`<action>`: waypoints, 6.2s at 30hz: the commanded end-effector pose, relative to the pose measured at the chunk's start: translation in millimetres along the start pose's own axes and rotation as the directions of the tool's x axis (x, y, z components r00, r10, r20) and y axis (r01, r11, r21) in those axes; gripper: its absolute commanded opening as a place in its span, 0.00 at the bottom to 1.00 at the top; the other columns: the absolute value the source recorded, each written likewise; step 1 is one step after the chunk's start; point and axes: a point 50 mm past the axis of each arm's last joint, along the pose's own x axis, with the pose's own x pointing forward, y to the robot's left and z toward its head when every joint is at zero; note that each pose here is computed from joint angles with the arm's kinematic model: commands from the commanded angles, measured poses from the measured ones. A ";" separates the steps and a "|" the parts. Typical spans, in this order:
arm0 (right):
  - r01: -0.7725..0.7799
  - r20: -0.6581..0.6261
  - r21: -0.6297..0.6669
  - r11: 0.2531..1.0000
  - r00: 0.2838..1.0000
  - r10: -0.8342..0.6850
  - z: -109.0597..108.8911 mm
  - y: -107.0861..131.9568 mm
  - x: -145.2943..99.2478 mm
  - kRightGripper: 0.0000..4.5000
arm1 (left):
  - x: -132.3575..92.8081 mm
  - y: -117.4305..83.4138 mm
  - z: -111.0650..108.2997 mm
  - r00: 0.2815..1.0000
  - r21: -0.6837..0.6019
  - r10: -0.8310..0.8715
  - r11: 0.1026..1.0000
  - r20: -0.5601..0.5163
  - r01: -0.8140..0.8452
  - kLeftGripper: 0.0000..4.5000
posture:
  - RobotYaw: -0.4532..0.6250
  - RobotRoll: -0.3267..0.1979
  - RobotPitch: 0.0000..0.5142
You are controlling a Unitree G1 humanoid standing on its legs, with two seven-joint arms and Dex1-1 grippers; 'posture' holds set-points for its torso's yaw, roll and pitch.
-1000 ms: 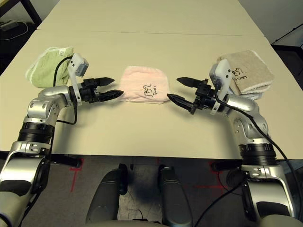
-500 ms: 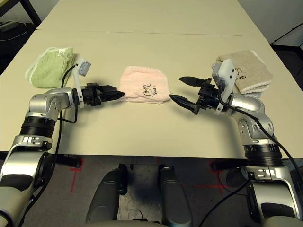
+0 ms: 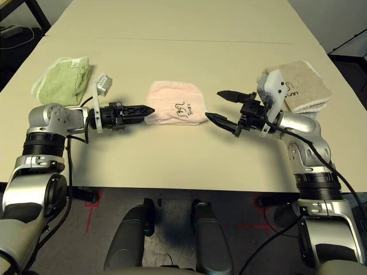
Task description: Fold the towel and set it aside.
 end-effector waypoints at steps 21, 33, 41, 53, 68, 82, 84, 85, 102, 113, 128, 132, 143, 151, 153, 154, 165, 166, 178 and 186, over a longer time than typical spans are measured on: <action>0.005 -0.010 -0.002 1.000 1.000 -0.005 -4.3 1.1 -1.6 0.99 | 17.9 12.4 -1.5 0.992 0.088 0.089 0.993 -0.087 -0.082 1.00 | 0.44 0.62 0.33; 0.003 -0.010 0.000 1.000 1.000 -0.003 -5.2 1.1 -1.1 0.99 | 7.0 9.1 4.7 0.992 0.066 0.101 0.993 -0.076 -0.096 1.00 | 0.44 0.62 0.32; -0.004 -0.006 0.003 1.000 1.000 0.004 -6.2 2.2 0.3 0.99 | -20.4 15.2 15.7 0.982 0.095 0.185 0.979 -0.039 -0.180 1.00 | 0.45 0.62 0.32; -0.001 -0.011 0.000 1.000 1.000 0.001 -5.7 2.1 -0.9 0.99 | 16.2 10.6 13.8 0.992 0.070 0.124 0.990 -0.022 -0.122 1.00 | 0.44 0.62 0.33; 0.000 -0.039 0.014 1.000 0.999 0.001 -9.3 1.8 -6.4 1.00 | 28.1 12.0 9.6 0.992 0.040 0.120 0.992 -0.030 -0.119 0.71 | 0.43 0.62 0.33; -0.019 -0.077 -0.007 1.000 0.997 0.018 -11.1 1.0 -10.6 1.00 | 30.8 10.0 14.5 0.993 -0.015 0.105 0.994 0.061 -0.104 0.01 | 0.43 0.62 0.33; -0.017 -0.078 -0.007 1.000 0.997 0.017 -11.2 1.0 -10.6 1.00 | 29.3 10.4 15.0 0.992 -0.023 0.107 0.994 0.070 -0.106 0.01 | 0.43 0.62 0.33; -0.016 -0.077 -0.007 1.000 0.997 0.016 -11.2 1.1 -10.7 1.00 | 28.3 10.3 15.2 0.992 -0.027 0.106 0.994 0.073 -0.104 0.01 | 0.43 0.62 0.33; -0.020 -0.074 -0.009 1.000 0.997 0.019 -12.6 -0.4 -6.2 1.00 | -10.2 -1.8 55.6 0.940 0.039 0.085 0.994 0.332 -0.104 0.01 | 0.46 0.62 0.33; -0.024 -0.068 -0.008 1.000 0.997 0.023 -12.7 0.3 -3.9 1.00 | -44.0 -20.5 99.9 0.749 0.049 0.060 0.991 0.660 -0.123 0.01 | 0.47 0.62 0.32; -0.040 -0.060 -0.008 0.999 0.997 0.040 -11.9 1.2 1.1 1.00 | -93.8 -9.6 118.6 0.413 -0.038 0.230 0.905 0.881 -0.423 0.01 | 0.48 0.62 0.32; -0.042 -0.059 -0.009 0.999 0.997 0.042 -11.6 1.4 1.0 1.00 | -105.1 -3.2 116.8 0.309 -0.102 0.279 0.869 0.909 -0.485 0.01 | 0.48 0.62 0.31; -0.040 -0.060 -0.007 0.999 0.997 0.040 -11.5 1.6 0.3 1.00 | -137.8 3.5 105.2 0.143 -0.194 0.319 0.814 0.937 -0.548 0.01 | 0.48 0.62 0.32; -0.042 -0.060 -0.007 0.999 0.997 0.042 -11.4 0.9 1.4 1.00 | -138.4 16.1 78.7 0.159 -0.225 0.377 0.786 0.913 -0.575 0.01 | 0.49 0.62 0.33; -0.043 -0.061 -0.008 0.999 0.997 0.042 -11.2 0.6 1.3 1.00 | -135.7 18.4 72.7 0.185 -0.228 0.396 0.787 0.900 -0.573 0.01 | 0.49 0.62 0.33; -0.043 -0.061 -0.009 0.999 0.997 0.043 -10.9 0.3 1.1 1.00 | -134.4 20.0 69.5 0.199 -0.227 0.405 0.783 0.892 -0.579 0.01 | 0.49 0.62 0.33; -0.035 -0.070 -0.019 0.999 0.997 0.033 -9.0 -2.5 -2.5 1.00 | -130.0 32.3 36.5 0.325 -0.285 0.571 0.730 0.754 -0.621 0.01 | 0.48 0.62 0.33; -0.034 -0.069 -0.020 0.999 0.997 0.033 -8.9 -2.7 -2.5 1.00 | -130.7 32.6 34.5 0.326 -0.299 0.582 0.728 0.745 -0.617 0.01 | 0.48 0.62 0.33; -0.039 -0.064 -0.023 0.999 0.997 0.037 -8.4 -3.1 0.6 1.00 | -136.6 43.5 20.5 0.217 -0.506 0.728 0.628 0.650 -0.592 0.01 | 0.48 0.62 0.33; -0.036 -0.065 -0.024 0.999 0.997 0.034 -8.7 -3.6 1.0 1.00 | -131.0 36.9 23.5 0.277 -0.456 0.690 0.675 0.669 -0.580 0.51 | 0.48 0.62 0.32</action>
